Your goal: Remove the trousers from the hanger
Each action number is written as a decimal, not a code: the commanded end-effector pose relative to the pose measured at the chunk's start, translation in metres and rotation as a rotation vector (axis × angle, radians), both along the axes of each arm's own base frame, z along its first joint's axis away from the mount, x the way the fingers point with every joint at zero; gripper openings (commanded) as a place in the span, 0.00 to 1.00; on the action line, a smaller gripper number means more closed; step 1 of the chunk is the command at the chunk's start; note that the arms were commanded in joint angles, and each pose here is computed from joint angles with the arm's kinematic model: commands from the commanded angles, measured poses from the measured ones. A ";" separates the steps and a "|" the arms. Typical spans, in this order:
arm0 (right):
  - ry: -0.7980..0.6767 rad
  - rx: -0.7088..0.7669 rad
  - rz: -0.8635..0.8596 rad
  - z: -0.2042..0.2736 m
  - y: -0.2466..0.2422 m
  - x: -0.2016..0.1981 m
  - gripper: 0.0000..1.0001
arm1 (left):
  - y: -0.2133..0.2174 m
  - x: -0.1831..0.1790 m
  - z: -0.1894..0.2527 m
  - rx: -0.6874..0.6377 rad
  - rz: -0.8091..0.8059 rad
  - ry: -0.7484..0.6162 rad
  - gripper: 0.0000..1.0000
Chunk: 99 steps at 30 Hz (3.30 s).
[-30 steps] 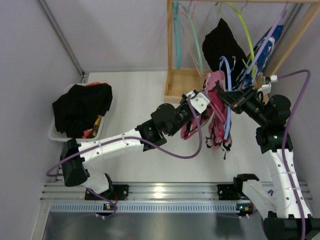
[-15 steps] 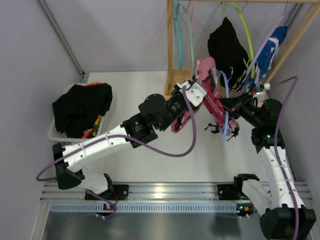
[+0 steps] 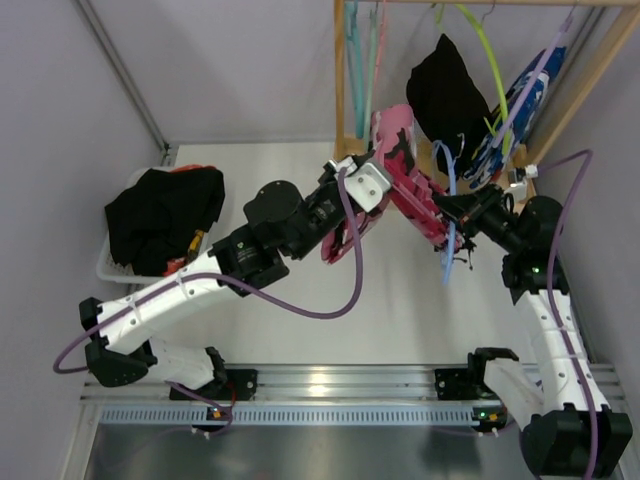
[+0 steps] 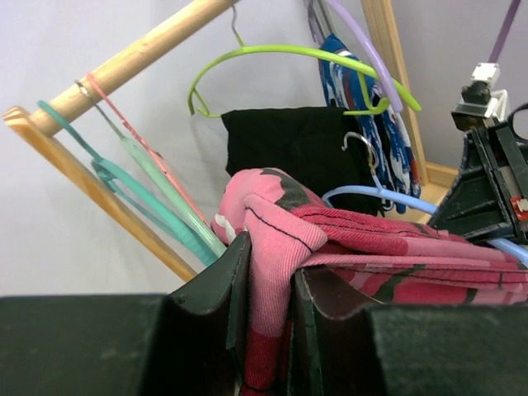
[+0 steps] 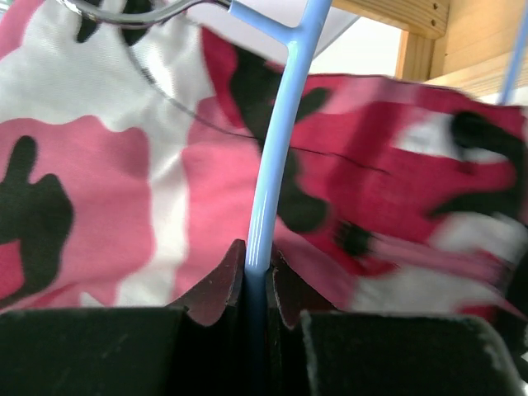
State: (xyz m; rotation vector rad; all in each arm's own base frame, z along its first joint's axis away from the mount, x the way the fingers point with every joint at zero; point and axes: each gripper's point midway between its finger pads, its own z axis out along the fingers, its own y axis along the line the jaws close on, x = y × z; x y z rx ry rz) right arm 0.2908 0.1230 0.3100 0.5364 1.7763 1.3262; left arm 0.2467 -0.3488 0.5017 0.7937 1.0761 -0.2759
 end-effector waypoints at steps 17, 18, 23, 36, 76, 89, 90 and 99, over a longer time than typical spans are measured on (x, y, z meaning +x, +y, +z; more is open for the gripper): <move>0.030 -0.188 -0.060 -0.060 -0.019 0.020 0.00 | 0.162 -0.036 0.142 -0.596 0.012 -0.044 0.00; 0.031 -0.189 -0.058 -0.061 -0.019 0.021 0.00 | 0.177 -0.029 0.141 -0.605 0.068 -0.055 0.00; 0.034 -0.197 -0.047 -0.063 -0.018 0.020 0.00 | 0.213 -0.012 0.120 -0.630 0.186 -0.031 0.00; 0.015 -0.224 -0.031 -0.058 -0.018 0.027 0.00 | 0.367 -0.038 0.105 -0.748 0.691 -0.160 0.00; -0.010 -0.237 -0.003 -0.044 -0.015 0.035 0.00 | 0.508 0.052 -0.061 -0.237 1.499 -0.048 0.00; -0.082 -0.232 0.012 -0.014 -0.012 0.030 0.00 | 0.473 0.223 -0.195 -0.025 1.353 0.263 0.05; -0.087 -0.233 0.011 -0.012 -0.012 0.030 0.00 | 0.469 0.231 -0.206 -0.018 1.337 0.284 0.19; -0.164 -0.271 0.006 0.017 -0.013 0.021 0.00 | 0.436 0.239 -0.212 -0.016 1.284 0.348 0.74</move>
